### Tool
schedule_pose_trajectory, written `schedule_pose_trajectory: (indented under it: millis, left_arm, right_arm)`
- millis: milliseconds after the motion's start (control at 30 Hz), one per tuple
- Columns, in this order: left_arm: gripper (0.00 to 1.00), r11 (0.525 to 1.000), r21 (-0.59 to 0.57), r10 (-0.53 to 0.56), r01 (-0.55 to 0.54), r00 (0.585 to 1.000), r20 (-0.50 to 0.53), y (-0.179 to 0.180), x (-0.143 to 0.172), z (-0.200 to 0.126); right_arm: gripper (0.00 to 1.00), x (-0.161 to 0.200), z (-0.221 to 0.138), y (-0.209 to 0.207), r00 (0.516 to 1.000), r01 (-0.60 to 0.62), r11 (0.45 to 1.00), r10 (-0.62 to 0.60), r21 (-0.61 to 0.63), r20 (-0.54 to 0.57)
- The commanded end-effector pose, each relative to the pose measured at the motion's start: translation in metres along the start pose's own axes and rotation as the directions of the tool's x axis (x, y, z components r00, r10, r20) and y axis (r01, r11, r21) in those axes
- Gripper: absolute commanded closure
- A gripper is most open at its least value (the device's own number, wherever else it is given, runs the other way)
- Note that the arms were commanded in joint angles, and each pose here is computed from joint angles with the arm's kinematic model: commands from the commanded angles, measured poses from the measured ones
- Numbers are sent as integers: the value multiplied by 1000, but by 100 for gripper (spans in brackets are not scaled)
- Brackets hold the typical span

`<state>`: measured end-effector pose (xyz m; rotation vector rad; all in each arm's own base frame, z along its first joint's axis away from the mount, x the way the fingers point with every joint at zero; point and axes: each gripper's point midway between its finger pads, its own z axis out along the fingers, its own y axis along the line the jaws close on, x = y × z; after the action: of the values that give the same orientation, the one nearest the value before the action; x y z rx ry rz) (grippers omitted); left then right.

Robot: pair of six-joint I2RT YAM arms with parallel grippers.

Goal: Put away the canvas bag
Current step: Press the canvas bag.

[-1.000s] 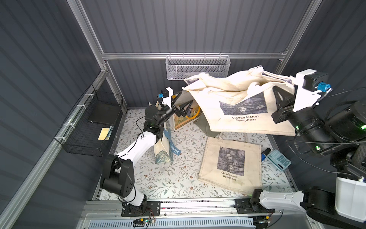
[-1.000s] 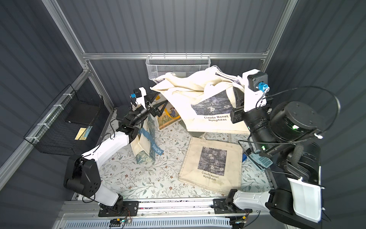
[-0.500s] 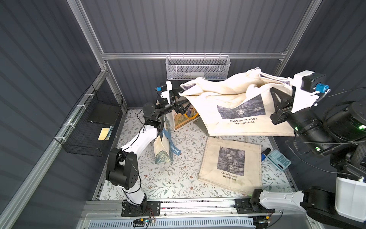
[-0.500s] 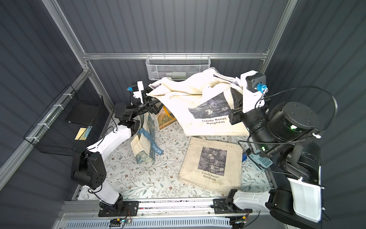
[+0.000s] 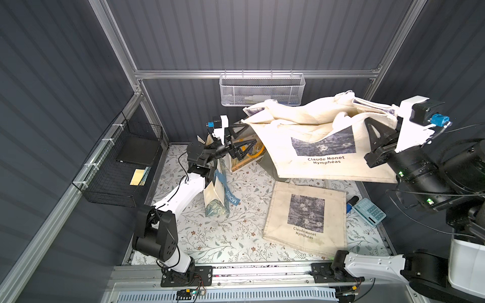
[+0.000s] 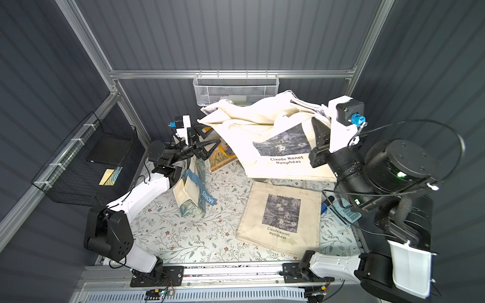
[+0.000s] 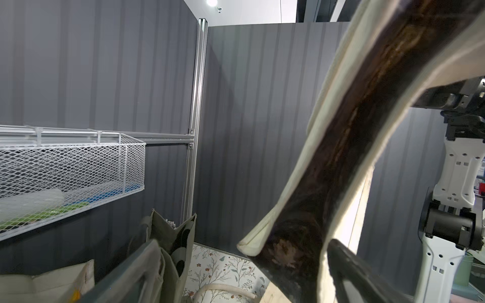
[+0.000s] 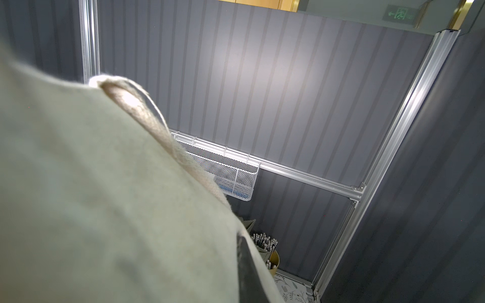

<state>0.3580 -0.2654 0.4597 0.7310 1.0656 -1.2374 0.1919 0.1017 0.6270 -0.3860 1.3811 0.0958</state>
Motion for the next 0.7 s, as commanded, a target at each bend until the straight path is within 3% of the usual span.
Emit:
schedule_pose_trajectory:
  millis: [0,167,267,467,667]
  left_arm:
    - [0,998,53,26,-26,1000,12,-11,-15,16]
    - [1,982,186,-17,20,1000,-21,-33,-10,39]
    - [1,977,208,-34,44,998,-53,-38,-2,39]
    - [1,988,151,2,15,994,-113,-42,14,24]
    - [1,993,109,56,-40,988,-145,-55,9,12]
  right_arm:
    - [100,-26,-8,-11,988,-115,993,114,5,104]
    - [100,-25,-5,-9,990,-107,994,105,9,96]
    - [100,-27,-7,-12,988,-112,994,110,16,105]
    - [100,-25,-11,-20,989,-107,993,101,45,103]
    - [100,-22,-13,-20,989,-107,993,101,48,105]
